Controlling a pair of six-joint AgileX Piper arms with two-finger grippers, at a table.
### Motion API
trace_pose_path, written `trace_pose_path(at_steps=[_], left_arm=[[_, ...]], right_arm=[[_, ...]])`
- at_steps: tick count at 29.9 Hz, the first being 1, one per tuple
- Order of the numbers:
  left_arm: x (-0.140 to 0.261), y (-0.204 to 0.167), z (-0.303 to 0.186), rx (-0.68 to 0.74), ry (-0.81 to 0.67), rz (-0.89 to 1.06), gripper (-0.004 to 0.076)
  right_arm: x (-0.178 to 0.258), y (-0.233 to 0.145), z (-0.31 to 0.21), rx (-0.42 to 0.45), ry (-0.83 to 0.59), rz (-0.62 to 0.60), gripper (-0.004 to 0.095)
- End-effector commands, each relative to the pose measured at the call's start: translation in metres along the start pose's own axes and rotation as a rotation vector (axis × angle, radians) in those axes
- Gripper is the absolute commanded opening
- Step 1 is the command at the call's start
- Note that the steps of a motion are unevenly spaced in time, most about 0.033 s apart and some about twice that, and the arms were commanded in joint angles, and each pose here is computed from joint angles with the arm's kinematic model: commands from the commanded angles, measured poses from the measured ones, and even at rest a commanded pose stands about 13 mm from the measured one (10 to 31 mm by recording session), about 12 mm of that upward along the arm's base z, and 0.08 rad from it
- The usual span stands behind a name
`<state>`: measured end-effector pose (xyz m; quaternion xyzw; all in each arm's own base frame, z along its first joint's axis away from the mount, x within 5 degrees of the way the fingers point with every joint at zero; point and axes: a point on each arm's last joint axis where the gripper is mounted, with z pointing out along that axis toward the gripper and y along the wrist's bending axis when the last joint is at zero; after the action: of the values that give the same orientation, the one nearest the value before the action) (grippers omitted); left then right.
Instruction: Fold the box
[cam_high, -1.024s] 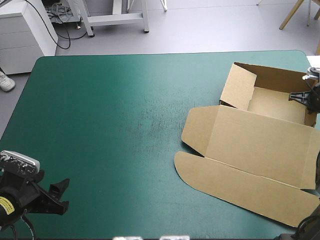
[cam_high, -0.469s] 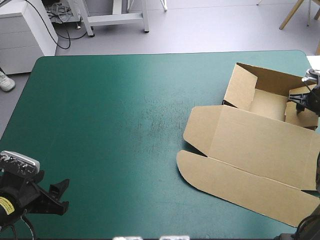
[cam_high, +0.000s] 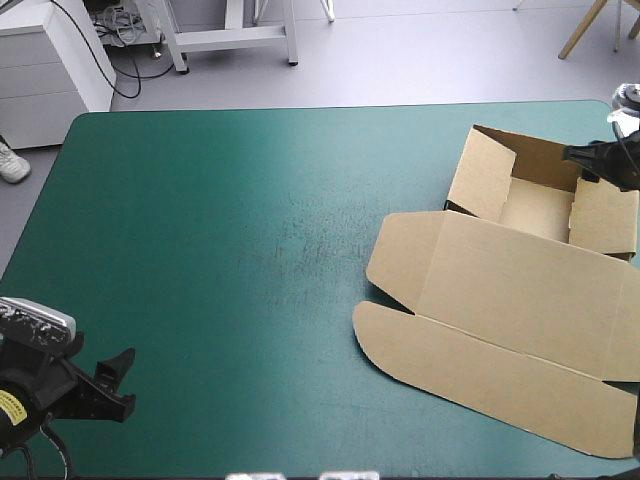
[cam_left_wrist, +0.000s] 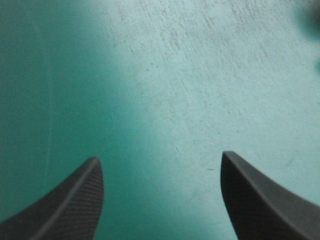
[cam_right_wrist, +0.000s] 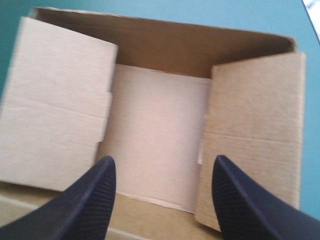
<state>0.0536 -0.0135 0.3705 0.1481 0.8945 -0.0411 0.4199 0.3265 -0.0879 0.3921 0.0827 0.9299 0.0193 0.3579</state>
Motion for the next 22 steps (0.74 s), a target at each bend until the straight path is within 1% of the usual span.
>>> trace_pose_path(at_steps=[1, 4, 10, 16, 20, 22], left_arm=[[-0.012, 0.002, -0.004, -0.023, -0.102, 0.013, 0.0472], [-0.012, 0.003, -0.004, -0.027, -0.106, 0.015, 0.0472], [-0.013, 0.004, -0.004, -0.042, -0.111, 0.022, 0.0472], [-0.014, 0.004, -0.005, -0.038, -0.139, 0.012, 0.0472], [-0.014, 0.004, -0.006, -0.038, -0.149, 0.012, 0.0472], [-0.013, 0.004, -0.01, -0.041, -0.17, 0.021, 0.0472]], right_arm=[[-0.006, 0.038, -0.062, -0.069, -0.187, -0.126, 0.0508], [0.001, 0.065, -0.097, -0.123, -0.256, -0.219, 0.0508], [0.029, 0.096, -0.169, -0.239, -0.386, -0.31, 0.0449], [0.073, 0.101, -0.224, -0.308, -0.484, -0.378, 0.0352], [0.108, 0.094, -0.23, -0.319, -0.469, -0.385, 0.0304], [0.129, 0.09, -0.228, -0.317, -0.458, -0.392, 0.0261]])
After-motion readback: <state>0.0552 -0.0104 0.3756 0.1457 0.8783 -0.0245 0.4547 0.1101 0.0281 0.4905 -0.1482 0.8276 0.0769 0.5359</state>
